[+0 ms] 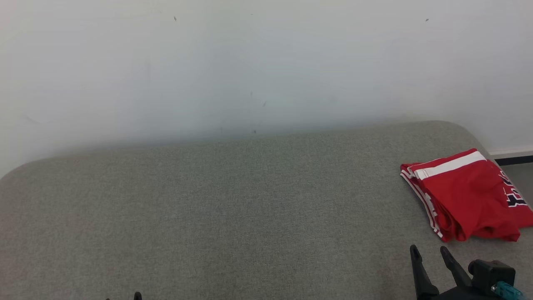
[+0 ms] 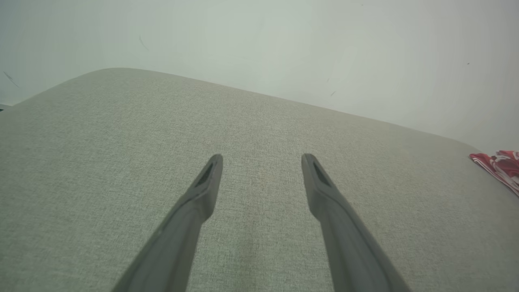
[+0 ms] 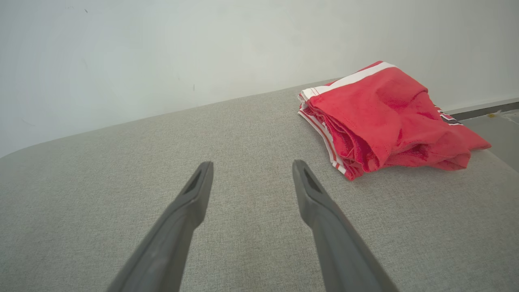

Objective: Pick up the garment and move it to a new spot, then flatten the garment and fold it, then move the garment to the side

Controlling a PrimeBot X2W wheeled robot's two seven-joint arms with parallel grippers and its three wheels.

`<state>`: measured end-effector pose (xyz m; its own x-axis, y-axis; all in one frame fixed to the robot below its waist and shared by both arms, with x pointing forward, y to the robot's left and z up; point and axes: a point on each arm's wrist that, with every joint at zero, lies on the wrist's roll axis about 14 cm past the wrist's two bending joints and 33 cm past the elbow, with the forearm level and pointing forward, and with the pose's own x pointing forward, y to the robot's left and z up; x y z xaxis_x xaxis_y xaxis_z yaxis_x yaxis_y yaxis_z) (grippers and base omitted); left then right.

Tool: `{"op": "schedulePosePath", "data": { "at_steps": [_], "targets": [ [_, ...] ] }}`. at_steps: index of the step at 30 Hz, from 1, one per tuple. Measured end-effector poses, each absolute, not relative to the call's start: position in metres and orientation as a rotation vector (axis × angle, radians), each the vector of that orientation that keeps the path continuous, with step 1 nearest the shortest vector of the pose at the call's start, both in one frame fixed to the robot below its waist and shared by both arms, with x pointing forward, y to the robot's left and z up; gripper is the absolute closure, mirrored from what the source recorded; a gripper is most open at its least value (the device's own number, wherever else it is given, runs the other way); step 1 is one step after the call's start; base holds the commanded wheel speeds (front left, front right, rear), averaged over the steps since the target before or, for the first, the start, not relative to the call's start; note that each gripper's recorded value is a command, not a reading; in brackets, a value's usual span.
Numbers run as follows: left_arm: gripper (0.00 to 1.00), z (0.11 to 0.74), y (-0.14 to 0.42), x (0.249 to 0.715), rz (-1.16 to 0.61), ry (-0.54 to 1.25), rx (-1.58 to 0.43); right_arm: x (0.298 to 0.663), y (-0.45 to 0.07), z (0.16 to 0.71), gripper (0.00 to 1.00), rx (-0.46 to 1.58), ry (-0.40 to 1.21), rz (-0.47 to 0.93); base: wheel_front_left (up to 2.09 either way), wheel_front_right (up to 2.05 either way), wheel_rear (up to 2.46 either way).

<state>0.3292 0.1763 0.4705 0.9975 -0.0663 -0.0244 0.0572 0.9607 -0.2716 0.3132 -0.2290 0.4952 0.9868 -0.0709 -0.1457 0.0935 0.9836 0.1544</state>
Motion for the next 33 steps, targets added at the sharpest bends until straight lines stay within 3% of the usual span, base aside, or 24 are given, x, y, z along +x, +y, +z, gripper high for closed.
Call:
{"op": "schedulePosePath", "data": {
  "at_steps": [6,7,15,33],
  "targets": [
    [0.00,0.470,0.178,0.329,-0.063,0.033,-0.266,0.314,-0.227,0.493,0.00,0.167,0.146,-0.078,0.00,0.00,0.00],
    [1.00,0.467,0.177,0.328,-0.061,0.043,-0.267,0.313,-0.227,0.489,1.00,0.169,0.158,-0.079,0.00,0.00,0.00],
    [1.00,0.449,0.178,0.323,-0.033,0.113,-0.320,0.305,-0.225,0.465,1.00,0.232,0.231,-0.086,0.00,0.00,0.00],
    [1.00,0.452,0.197,0.331,0.064,0.132,-0.616,0.324,-0.208,0.478,1.00,0.559,0.156,-0.042,0.00,0.00,0.00]
  ]
}}
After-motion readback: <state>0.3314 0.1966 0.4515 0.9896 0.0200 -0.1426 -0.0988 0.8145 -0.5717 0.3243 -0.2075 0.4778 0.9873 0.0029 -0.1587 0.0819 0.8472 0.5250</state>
